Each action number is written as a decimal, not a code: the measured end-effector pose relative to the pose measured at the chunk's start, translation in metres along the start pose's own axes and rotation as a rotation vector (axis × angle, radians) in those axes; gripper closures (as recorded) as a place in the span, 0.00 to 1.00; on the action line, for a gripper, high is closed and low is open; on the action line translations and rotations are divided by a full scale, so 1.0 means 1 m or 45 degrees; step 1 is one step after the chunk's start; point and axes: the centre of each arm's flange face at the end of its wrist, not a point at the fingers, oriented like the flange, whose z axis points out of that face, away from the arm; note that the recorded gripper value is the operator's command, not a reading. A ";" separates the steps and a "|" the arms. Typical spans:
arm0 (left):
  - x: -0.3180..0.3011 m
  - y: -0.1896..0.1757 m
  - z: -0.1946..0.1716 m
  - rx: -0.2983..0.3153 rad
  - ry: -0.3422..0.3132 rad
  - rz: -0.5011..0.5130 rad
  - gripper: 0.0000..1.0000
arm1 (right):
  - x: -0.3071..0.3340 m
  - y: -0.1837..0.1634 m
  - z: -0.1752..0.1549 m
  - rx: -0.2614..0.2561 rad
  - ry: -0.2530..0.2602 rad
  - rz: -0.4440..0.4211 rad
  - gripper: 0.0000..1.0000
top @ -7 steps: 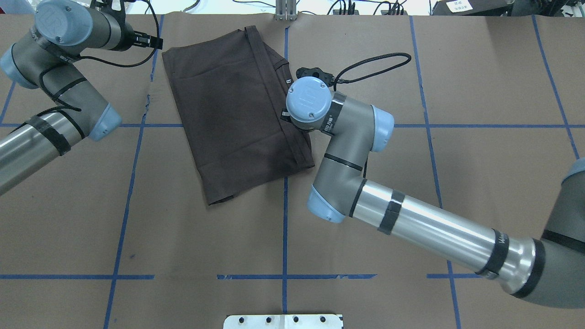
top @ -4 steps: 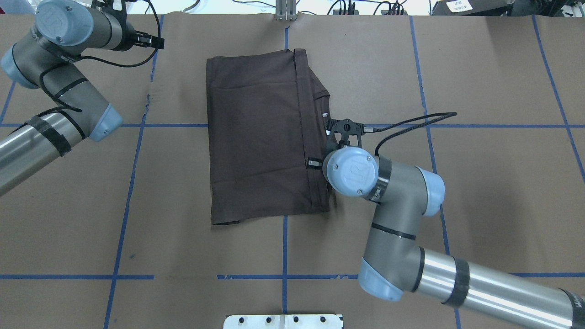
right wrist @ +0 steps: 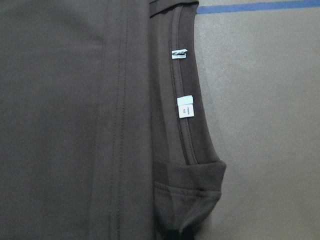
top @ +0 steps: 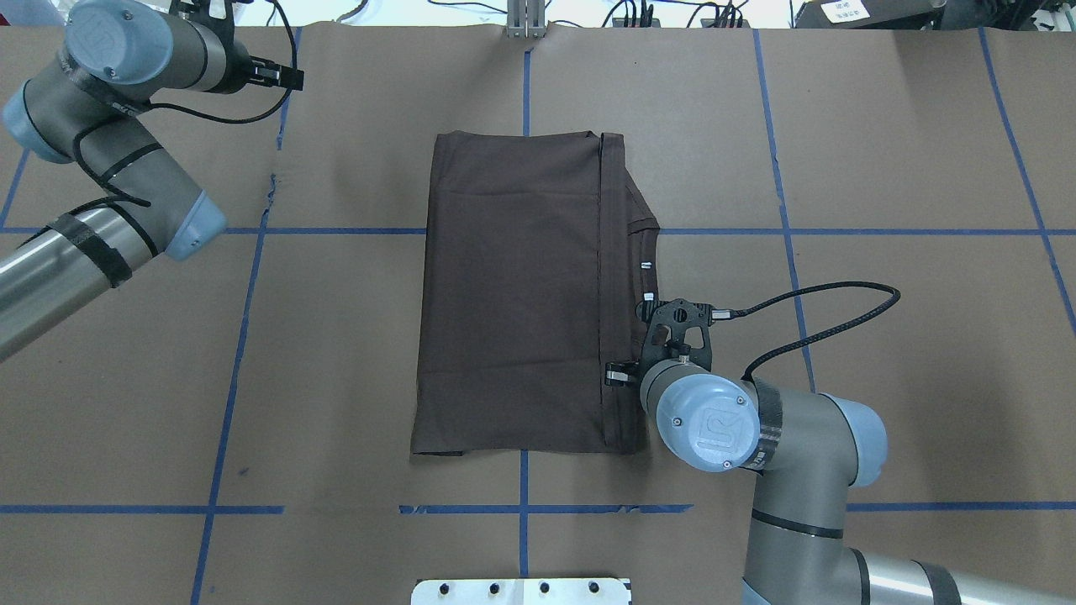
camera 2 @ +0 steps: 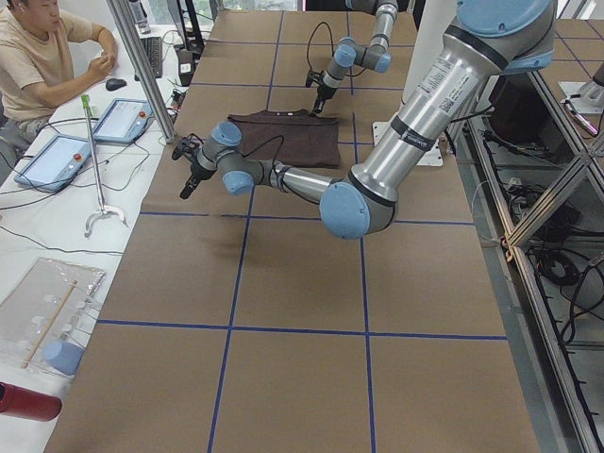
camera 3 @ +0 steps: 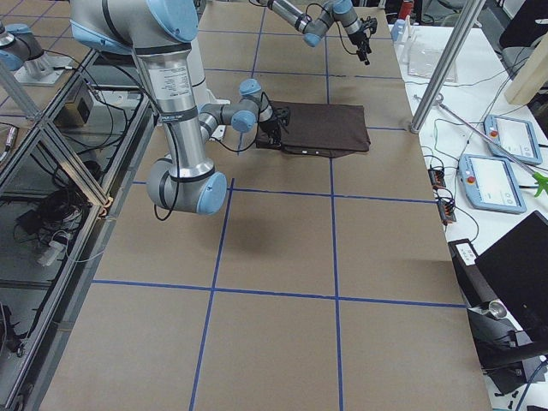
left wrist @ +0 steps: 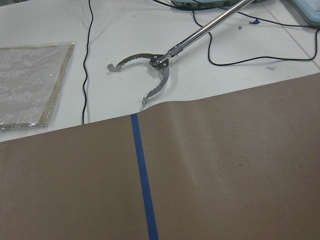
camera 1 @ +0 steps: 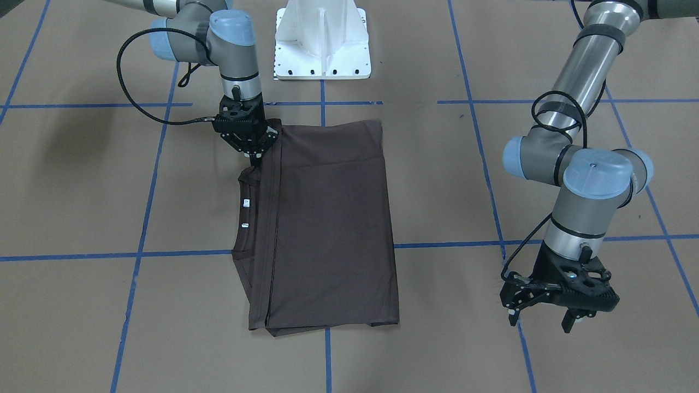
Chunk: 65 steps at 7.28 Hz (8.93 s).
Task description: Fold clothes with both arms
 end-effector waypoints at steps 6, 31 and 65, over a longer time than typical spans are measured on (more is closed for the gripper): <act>-0.003 0.005 -0.007 0.003 0.006 0.001 0.00 | -0.029 0.067 -0.052 0.002 0.004 -0.302 0.34; 0.015 0.038 -0.038 -0.087 0.184 -0.046 0.00 | -0.011 0.028 -0.050 -0.138 0.103 -0.293 0.00; 0.280 0.364 -0.206 -0.467 0.474 -0.926 0.34 | 0.070 -0.013 -0.105 -0.107 -0.424 0.448 0.00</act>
